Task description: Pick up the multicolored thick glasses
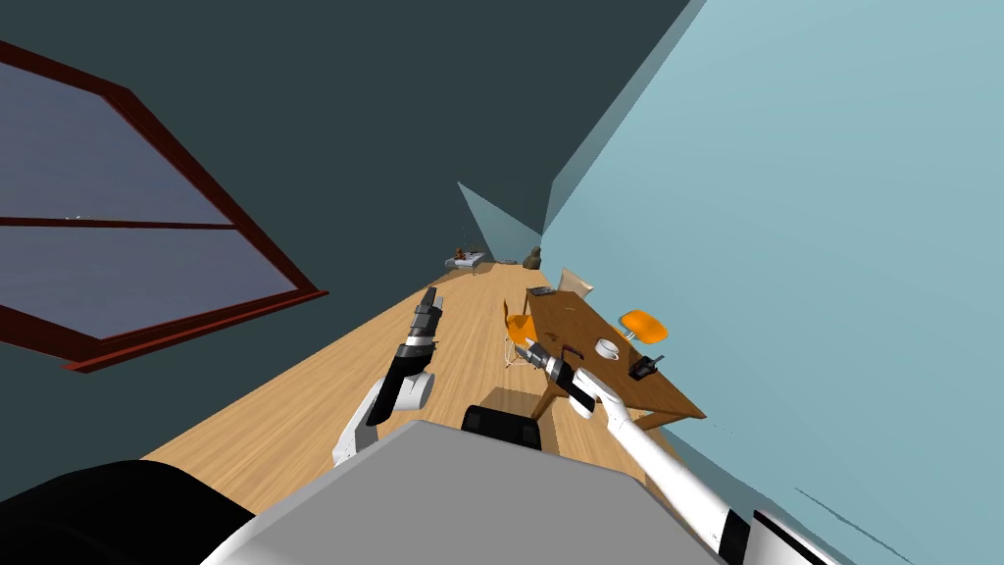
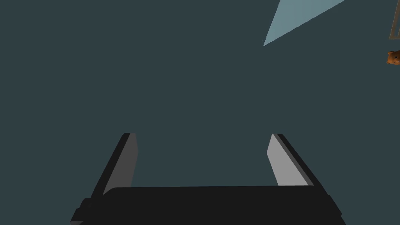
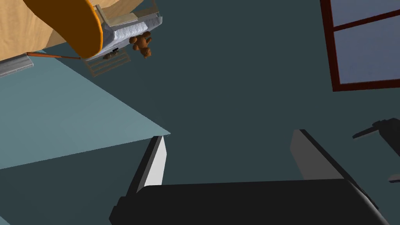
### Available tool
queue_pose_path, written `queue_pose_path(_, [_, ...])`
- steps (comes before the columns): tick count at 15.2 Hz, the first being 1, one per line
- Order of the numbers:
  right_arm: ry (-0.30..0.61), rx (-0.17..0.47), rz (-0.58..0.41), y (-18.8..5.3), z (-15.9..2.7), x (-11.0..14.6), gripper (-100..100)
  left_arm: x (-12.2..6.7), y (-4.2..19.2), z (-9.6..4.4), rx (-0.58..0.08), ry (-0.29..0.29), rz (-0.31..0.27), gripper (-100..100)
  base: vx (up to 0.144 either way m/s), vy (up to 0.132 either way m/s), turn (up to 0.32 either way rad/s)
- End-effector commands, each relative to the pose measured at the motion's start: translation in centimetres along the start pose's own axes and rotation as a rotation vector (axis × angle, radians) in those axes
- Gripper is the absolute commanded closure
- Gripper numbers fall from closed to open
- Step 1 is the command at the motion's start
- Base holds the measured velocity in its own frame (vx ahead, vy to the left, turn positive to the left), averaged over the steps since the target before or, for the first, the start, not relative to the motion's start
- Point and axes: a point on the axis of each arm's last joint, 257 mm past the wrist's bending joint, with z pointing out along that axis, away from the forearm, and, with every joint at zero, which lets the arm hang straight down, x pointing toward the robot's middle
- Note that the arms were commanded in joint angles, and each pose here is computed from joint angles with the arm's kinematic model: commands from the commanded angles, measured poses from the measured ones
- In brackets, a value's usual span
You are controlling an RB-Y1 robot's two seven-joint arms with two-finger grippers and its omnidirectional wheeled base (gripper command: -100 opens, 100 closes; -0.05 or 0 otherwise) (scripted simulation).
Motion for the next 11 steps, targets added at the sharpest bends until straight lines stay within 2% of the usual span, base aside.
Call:
queue_pose_path(1, [0.098, -0.004, -0.088, -1.3, -0.9, 2.4, -100, 0.0, 0.0, 0.0, 0.000, 0.000, 0.000, 0, 0.050, 0.060, 0.010])
queue_pose_path(2, [0.127, 0.000, -0.078, -1.4, -1.2, 3.9, -100, 0.0, 0.0, 0.0, 0.000, 0.000, 0.000, 0, 0.054, 0.058, 0.008])
queue_pose_path(3, [0.128, 0.002, -0.077, -1.5, -1.3, 4.0, -100, 0.0, 0.0, 0.0, 0.000, 0.000, 0.000, 0, 0.037, 0.040, -0.001])
queue_pose_path(4, [0.194, -0.009, -0.143, -2.3, -2.0, 5.4, -100, 0.0, 0.0, 0.0, 0.000, 0.000, 0.000, 0, 0.041, 0.042, 0.002])
queue_pose_path(5, [0.216, 0.001, -0.136, -2.8, -2.4, 6.5, -100, 0.0, 0.0, 0.0, 0.000, 0.000, 0.000, 0, 0.047, 0.042, 0.007])
queue_pose_path(6, [0.217, 0.002, -0.136, -2.8, -2.4, 6.5, -100, 0.0, 0.0, 0.0, 0.000, 0.000, 0.000, 0, 0.032, 0.027, 0.002])
queue_pose_path(7, [0.285, -0.010, -0.199, -3.7, -3.3, 8.0, -100, 0.0, 0.0, 0.0, 0.000, 0.000, 0.000, 0, 0.029, 0.029, 0.001])
queue_pose_path(8, [0.304, 0.003, -0.194, -4.3, -3.9, 8.8, -100, 0.0, 0.0, 0.0, 0.000, 0.000, 0.000, 0, 0.034, 0.032, 0.003])
queue_pose_path(9, [0.365, 0.003, -0.257, -5.8, -5.0, 9.7, -100, 0.0, 0.0, 0.0, 0.000, 0.000, 0.000, 0, 0.046, 0.040, 0.000])
queue_pose_path(10, [0.389, 0.005, -0.250, -5.9, -5.6, 10.8, -100, 0.0, 0.0, 0.0, 0.000, 0.000, 0.000, 0, 0.048, 0.041, 0.000])
queue_pose_path(11, [0.440, -0.001, -0.313, -7.2, -6.6, 11.2, -100, 0.0, 0.0, 0.0, 0.000, 0.000, 0.000, 0, 0.060, 0.044, -0.007])
